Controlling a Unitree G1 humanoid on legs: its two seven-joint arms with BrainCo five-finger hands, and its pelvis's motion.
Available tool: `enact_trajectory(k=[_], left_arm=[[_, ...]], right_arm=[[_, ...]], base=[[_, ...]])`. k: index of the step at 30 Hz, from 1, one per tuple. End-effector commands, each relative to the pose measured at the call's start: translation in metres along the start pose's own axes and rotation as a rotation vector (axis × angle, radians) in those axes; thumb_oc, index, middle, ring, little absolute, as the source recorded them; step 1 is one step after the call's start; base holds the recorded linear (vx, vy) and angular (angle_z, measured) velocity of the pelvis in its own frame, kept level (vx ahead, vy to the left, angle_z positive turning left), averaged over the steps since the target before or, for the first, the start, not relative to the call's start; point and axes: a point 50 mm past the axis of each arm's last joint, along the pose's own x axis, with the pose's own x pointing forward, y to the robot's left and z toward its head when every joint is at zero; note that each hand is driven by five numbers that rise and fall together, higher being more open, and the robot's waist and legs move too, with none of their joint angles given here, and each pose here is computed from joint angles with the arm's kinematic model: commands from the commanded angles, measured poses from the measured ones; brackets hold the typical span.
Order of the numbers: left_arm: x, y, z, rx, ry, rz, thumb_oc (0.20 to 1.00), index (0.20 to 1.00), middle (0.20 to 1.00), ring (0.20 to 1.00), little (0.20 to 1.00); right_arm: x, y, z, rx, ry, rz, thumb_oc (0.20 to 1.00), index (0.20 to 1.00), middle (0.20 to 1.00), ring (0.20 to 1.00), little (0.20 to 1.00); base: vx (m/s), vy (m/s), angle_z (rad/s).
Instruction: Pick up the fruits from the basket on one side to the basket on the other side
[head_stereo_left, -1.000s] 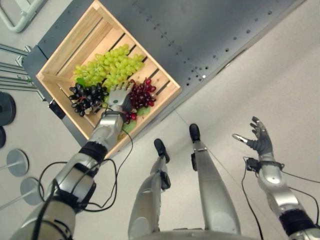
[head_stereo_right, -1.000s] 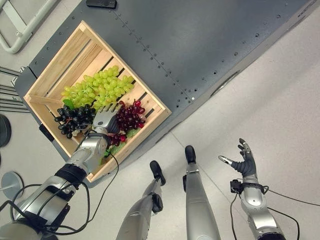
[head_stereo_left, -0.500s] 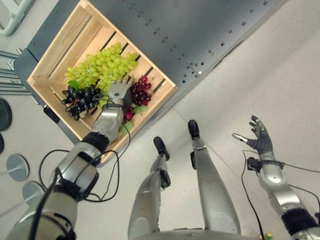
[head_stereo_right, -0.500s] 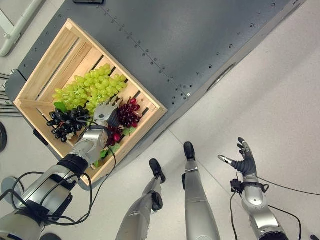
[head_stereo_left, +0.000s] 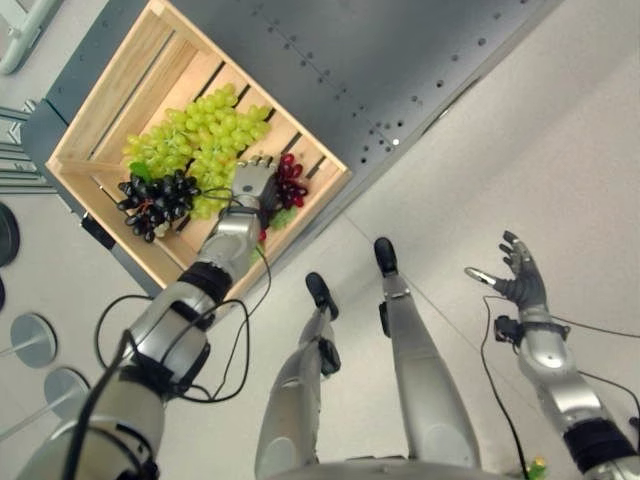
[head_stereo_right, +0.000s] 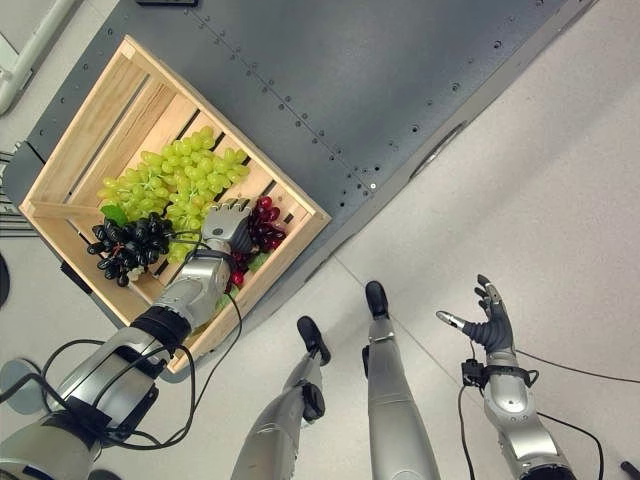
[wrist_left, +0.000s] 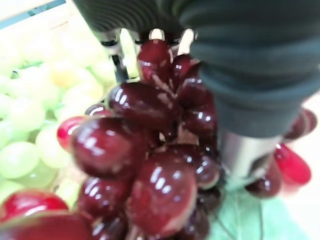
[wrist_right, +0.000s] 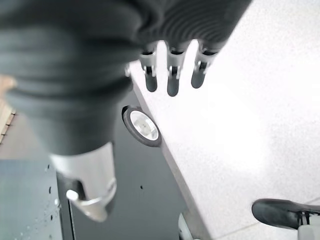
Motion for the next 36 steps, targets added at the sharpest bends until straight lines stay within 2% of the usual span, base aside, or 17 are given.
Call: enact_trajectory(k=[1, 12, 22, 27, 36], left_arm=[[-0.006, -0.027, 0.007, 0.028, 0.002, -0.133, 0.200, 0.200, 0.200, 0.200, 0.200], [-0.011, -0.035, 0.004, 0.027, 0.009, -0.171, 0.200, 0.200, 0.200, 0.200, 0.200], [-0.007, -0.025, 0.005, 0.000, -0.010, -0.139, 0.200, 0.200, 0.200, 0.200, 0.200], [-0.007, -0.015, 0.014, -0.088, -0.050, -0.067, 0.200, 0.200, 0.200, 0.200, 0.200], [-0.045, -0.034, -0.007, -0.285, -0.018, -0.027, 0.200, 0.200, 0.200, 0.200, 0.200]], right_arm=[[-0.008, -0.008, 0.010, 0.050, -0.063, -0.021, 1.000, 1.000, 1.000, 1.000, 1.000], [-0.005, -0.009, 0.017, 0.069, -0.094, -0.024, 1.000, 1.000, 1.000, 1.000, 1.000], [-0.003, -0.009, 0.020, 0.083, -0.105, -0.028, 1.000, 1.000, 1.000, 1.000, 1.000], [-0.005, -0.006, 0.017, 0.085, -0.090, -0.024, 1.000, 1.000, 1.000, 1.000, 1.000], [-0.008, -0.005, 0.010, 0.086, -0.053, -0.002, 1.000, 1.000, 1.000, 1.000, 1.000]], base=[[0.00, 0.000, 0.00], [0.00, 0.000, 0.00], [0.00, 0.000, 0.00], [0.00, 0.000, 0.00], [-0.03, -0.020, 0.02]])
